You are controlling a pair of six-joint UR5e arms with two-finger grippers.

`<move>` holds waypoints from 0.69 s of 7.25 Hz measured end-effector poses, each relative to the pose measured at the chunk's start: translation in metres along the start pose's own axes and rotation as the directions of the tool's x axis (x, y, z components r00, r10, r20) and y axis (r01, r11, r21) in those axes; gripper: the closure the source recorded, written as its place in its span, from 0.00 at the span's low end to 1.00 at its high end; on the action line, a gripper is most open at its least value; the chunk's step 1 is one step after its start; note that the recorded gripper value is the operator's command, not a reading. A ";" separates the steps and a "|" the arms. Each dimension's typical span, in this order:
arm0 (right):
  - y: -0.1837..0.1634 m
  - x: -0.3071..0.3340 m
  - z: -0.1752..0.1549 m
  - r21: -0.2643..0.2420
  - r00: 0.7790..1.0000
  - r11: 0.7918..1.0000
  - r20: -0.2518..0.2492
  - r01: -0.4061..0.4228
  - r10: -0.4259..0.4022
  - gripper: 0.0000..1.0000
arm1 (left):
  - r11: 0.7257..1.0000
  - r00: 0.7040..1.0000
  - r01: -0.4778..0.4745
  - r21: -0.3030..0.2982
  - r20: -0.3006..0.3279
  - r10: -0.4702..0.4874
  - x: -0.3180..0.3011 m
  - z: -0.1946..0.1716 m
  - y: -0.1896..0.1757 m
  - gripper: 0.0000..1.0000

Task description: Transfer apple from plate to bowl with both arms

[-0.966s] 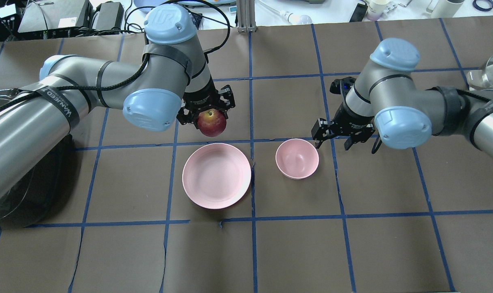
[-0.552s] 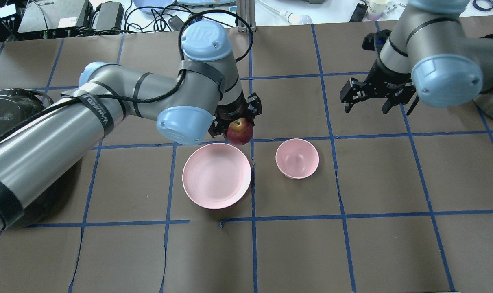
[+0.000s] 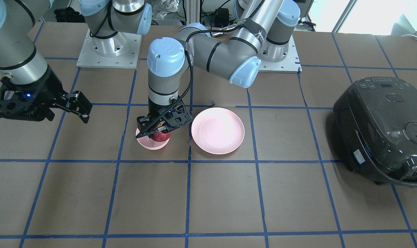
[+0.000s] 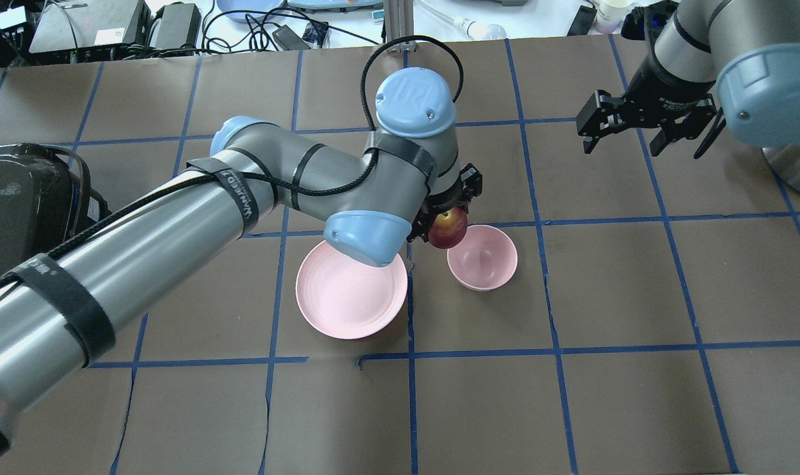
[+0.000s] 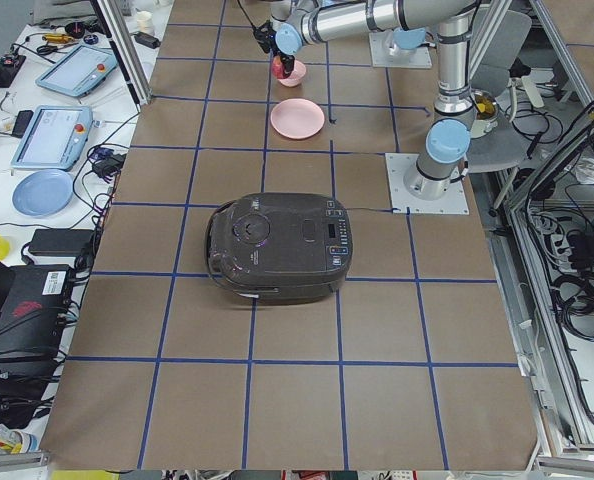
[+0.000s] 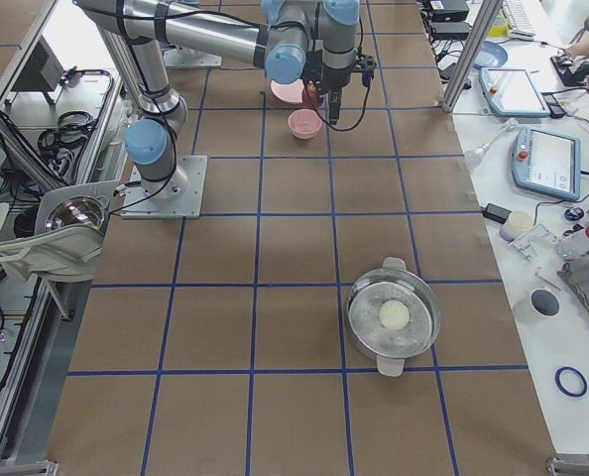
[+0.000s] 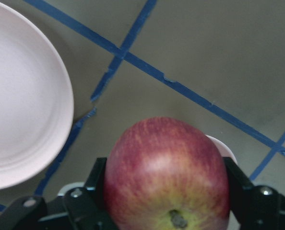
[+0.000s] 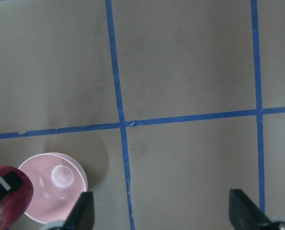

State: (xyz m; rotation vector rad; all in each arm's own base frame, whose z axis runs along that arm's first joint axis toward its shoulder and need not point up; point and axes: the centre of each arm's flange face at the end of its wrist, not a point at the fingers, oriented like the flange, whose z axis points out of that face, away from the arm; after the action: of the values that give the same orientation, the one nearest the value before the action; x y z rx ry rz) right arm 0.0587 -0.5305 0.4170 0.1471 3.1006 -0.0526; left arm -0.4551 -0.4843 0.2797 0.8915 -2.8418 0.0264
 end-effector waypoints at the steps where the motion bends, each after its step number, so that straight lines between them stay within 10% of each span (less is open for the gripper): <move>1: 0.003 0.001 0.003 -0.010 1.000 1.000 -0.004 -0.006 0.006 0.00 | 1.000 1.000 0.004 -0.010 0.011 -0.004 0.006 0.013 0.010 1.00; 5: 0.008 0.002 -0.002 0.001 1.000 1.000 -0.006 -0.009 0.009 0.00 | 0.999 0.998 -0.014 -0.038 0.060 0.017 0.006 0.045 0.021 0.98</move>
State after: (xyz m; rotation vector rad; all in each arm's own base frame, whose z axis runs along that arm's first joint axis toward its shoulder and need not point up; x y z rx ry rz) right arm 0.0577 -0.5225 0.4192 0.1608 3.1058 -0.0536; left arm -0.4791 -0.4731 0.2374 0.8772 -2.8947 -0.0531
